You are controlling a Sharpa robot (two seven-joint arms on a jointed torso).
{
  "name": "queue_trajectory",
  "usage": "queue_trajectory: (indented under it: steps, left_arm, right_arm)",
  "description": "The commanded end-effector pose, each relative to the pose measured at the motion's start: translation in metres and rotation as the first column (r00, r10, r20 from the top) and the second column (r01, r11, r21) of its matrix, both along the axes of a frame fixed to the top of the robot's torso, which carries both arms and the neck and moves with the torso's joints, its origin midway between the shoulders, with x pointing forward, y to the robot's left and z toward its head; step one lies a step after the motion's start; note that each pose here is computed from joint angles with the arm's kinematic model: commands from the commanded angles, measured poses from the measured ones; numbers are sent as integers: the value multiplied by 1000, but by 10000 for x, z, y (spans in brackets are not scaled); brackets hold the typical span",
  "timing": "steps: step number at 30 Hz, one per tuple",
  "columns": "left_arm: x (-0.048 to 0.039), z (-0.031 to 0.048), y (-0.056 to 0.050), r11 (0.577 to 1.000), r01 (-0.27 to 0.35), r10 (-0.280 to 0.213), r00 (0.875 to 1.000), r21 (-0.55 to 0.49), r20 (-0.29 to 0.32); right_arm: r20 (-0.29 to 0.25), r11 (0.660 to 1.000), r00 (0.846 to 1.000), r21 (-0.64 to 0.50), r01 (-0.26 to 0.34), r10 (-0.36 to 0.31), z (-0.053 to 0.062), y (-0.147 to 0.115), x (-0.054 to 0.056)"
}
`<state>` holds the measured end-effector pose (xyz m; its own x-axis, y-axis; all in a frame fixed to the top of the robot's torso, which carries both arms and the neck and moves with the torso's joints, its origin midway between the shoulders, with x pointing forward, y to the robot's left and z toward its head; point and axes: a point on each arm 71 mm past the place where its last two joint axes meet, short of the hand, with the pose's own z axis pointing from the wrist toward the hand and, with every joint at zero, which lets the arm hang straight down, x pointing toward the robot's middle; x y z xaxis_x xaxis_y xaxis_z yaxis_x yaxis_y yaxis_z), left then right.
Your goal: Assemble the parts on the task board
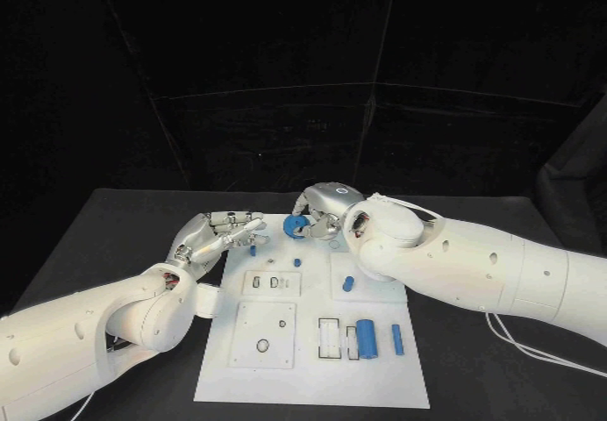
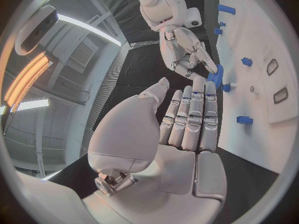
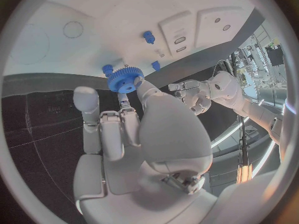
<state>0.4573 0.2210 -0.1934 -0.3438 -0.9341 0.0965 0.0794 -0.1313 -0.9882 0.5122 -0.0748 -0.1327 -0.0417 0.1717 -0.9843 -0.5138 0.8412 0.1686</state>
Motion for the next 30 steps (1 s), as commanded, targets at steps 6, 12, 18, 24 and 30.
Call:
queue_trajectory:
  steps: [6,12,18,24,30]
  left_arm:
    - [2,33,-7,1000,14,-14,1000,-4,15]
    - [6,41,-1,1000,12,-11,1000,-3,17]
    - [4,46,-10,1000,14,-14,1000,-5,18]
    - [5,48,-13,1000,14,-14,1000,-5,19]
    - [8,47,-11,1000,14,-14,1000,-5,19]
  right_arm:
    - [-24,999,1000,-43,4,-5,-58,119,61]
    - [-43,997,999,-72,-7,4,-108,197,58]
    - [-61,995,998,-100,-9,3,-168,215,61]
    - [-63,993,998,-114,-1,-6,-191,214,73]
    - [-37,994,999,-109,31,-35,-182,199,94]
